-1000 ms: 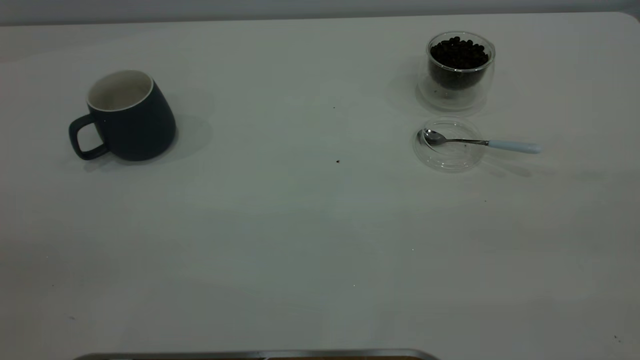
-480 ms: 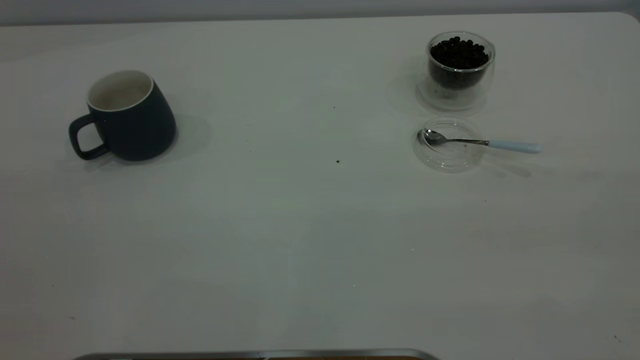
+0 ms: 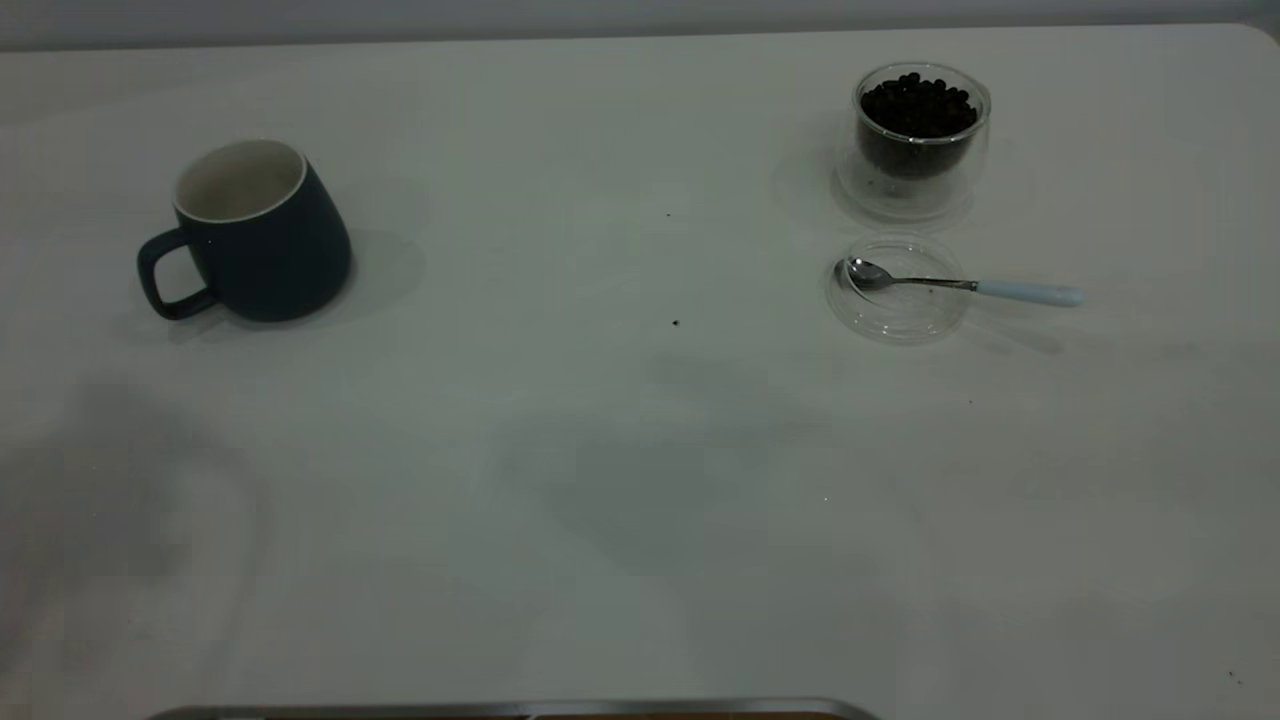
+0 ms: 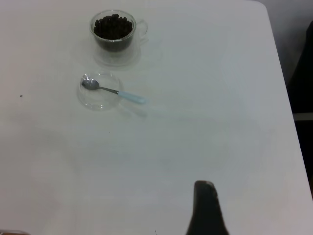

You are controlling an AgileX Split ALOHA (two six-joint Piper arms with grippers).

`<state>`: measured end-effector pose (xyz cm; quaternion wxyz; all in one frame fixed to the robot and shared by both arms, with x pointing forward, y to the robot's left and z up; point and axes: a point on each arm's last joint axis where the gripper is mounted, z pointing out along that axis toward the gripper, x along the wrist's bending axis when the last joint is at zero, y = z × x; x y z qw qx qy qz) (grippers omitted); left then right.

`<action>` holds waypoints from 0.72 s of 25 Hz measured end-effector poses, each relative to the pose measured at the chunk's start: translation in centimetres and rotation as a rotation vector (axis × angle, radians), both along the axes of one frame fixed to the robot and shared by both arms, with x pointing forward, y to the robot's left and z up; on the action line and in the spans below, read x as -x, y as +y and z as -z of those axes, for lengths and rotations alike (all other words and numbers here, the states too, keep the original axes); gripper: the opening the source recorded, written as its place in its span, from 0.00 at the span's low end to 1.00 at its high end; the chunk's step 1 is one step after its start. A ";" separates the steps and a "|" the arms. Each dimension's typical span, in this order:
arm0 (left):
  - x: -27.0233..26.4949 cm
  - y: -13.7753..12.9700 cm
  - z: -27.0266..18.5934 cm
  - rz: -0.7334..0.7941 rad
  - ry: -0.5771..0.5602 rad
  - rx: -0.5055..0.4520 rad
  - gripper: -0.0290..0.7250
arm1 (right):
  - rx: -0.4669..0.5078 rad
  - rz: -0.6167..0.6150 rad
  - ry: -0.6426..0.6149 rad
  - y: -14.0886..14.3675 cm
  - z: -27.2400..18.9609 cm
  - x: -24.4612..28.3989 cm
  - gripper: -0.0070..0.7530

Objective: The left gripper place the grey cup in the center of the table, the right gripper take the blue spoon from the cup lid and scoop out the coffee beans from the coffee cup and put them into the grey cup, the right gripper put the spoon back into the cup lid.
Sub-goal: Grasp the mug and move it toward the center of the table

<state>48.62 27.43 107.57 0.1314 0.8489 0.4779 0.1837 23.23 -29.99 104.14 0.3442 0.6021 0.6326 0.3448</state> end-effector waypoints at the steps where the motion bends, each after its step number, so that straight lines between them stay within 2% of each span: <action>1: -1.4 -0.1 0.6 0.021 0.018 -0.021 0.77 | 0.000 0.000 0.000 0.0 0.0 0.0 0.77; 9: -11.6 0.2 8.1 0.180 0.191 -0.265 0.77 | 0.000 0.000 0.000 0.0 0.0 0.0 0.77; 13: -14.0 0.6 11.9 0.330 0.278 -0.392 0.77 | 0.000 0.000 0.000 0.0 0.0 0.0 0.77; 18: -15.1 0.6 15.2 0.518 0.317 -0.454 0.77 | 0.000 0.000 0.000 0.0 0.0 0.0 0.77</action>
